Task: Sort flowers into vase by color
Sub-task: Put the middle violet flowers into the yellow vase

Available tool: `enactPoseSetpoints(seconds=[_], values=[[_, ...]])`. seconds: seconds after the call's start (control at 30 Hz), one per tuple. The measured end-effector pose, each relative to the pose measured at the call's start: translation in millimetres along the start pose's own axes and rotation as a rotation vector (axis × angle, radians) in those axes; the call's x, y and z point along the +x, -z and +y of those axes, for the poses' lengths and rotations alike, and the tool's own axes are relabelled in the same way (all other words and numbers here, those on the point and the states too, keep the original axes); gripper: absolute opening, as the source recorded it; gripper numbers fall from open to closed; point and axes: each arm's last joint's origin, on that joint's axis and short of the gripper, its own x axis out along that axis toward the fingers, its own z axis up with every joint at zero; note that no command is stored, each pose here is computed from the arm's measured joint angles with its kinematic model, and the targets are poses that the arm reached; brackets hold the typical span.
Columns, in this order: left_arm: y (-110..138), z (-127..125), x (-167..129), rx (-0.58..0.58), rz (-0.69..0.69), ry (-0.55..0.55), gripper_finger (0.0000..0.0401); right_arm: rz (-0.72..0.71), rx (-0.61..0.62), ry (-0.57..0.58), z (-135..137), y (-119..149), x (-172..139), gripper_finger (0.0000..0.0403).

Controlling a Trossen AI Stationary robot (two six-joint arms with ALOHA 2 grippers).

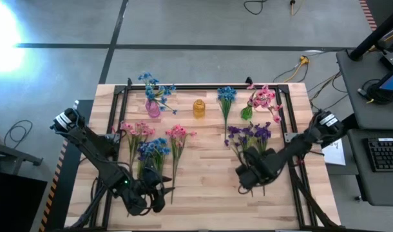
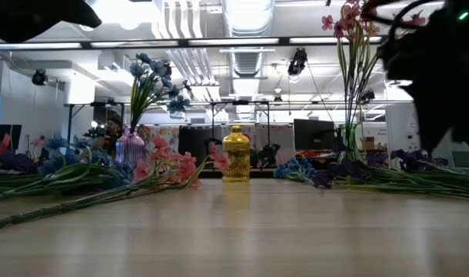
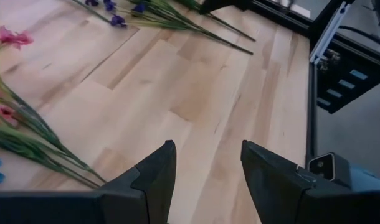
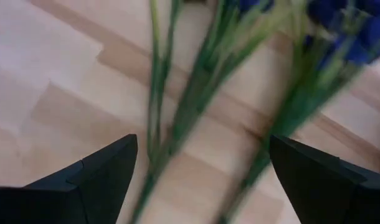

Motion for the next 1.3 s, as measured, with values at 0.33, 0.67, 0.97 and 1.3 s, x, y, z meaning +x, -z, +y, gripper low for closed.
enactPoseSetpoints(seconds=[0.33, 0.67, 0.97, 1.3], values=[[-2.9, -3.6, -2.2, -0.002, -0.006, 0.013, 0.0168, -0.010, 0.016, -0.058, 1.9, -21.3, 32.2, 0.0354], [-2.8, -3.4, -2.2, 0.000, -0.006, 0.011, 0.0168, -0.018, 0.026, -0.130, 4.2, -19.3, 44.7, 0.0354], [-2.8, -3.4, -2.2, 0.000, -0.007, 0.011, 0.0168, -0.020, 0.060, -0.090, -5.9, -14.4, 58.4, 0.0327], [-2.8, -3.4, -2.2, 0.009, -0.007, 0.011, 0.0168, -0.005, 0.081, -0.104, -5.1, -14.0, 59.6, 0.0204]])
